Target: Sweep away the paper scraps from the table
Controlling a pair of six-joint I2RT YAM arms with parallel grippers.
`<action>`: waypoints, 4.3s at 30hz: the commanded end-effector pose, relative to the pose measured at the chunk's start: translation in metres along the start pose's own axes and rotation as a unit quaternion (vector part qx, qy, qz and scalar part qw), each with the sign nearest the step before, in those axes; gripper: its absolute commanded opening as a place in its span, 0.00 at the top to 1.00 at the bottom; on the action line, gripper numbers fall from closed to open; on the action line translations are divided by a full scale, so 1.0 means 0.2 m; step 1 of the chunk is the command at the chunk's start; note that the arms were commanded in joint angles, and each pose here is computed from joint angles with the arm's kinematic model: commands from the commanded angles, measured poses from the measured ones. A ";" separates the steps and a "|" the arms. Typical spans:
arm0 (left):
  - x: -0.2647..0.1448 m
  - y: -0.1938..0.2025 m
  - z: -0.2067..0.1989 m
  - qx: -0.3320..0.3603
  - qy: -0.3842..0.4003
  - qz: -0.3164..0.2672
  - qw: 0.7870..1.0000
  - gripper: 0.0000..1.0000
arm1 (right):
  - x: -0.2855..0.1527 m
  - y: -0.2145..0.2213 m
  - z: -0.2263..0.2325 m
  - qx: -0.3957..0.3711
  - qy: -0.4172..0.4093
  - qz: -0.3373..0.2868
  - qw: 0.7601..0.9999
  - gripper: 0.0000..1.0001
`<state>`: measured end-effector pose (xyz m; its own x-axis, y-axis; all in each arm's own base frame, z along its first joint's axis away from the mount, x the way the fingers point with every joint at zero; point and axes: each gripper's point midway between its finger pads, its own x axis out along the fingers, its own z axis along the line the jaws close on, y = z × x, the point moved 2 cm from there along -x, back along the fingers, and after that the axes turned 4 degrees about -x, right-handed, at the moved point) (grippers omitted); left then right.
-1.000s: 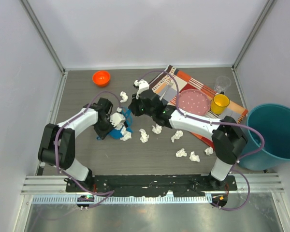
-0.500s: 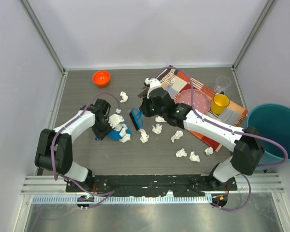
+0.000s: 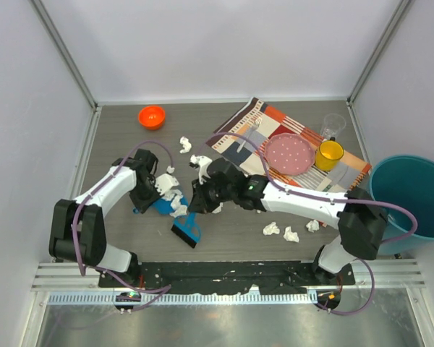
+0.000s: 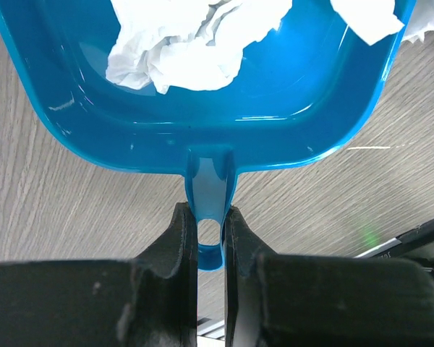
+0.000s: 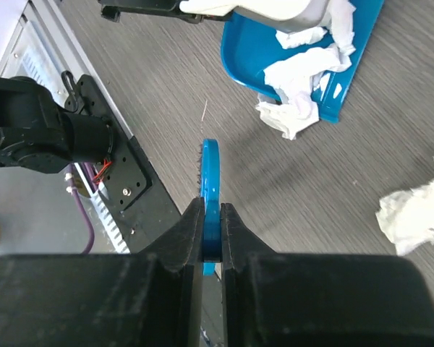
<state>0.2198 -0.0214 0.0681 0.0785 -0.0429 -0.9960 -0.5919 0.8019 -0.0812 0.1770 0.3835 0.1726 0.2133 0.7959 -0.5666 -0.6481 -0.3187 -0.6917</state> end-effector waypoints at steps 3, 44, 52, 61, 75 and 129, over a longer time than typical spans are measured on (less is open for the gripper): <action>-0.02 -0.01 -0.02 -0.001 0.011 -0.008 1.000 1.00 | 0.16 -0.07 0.04 -0.013 -0.003 -0.033 0.999 0.99; 0.08 -0.05 -0.08 -0.046 0.066 -0.007 0.997 1.00 | -0.04 -0.42 -0.48 -0.056 0.330 -0.115 0.935 0.99; 0.09 -0.11 -0.08 -0.064 0.070 -0.034 0.995 1.00 | 0.19 -0.43 -0.24 -0.010 0.199 -0.115 0.973 0.99; 0.08 -0.19 -0.08 -0.076 0.076 -0.081 0.991 1.00 | 0.00 -0.61 -0.14 0.018 0.174 -0.205 0.963 0.99; -0.05 -0.31 -0.02 -0.100 0.032 -0.155 0.982 1.00 | -0.57 -0.59 -0.47 0.007 0.315 -0.221 0.923 0.99; -0.62 -0.46 0.06 -0.115 -0.018 -0.227 0.967 1.00 | -0.44 -0.07 -0.32 0.068 0.087 -0.080 0.991 0.99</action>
<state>0.2765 -0.0822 0.1988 0.3902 -0.3339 -0.8580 -0.6503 0.5598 -0.5136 0.2321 0.2713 0.2184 0.5342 0.6782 -0.5047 -0.6370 -0.0695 -0.7677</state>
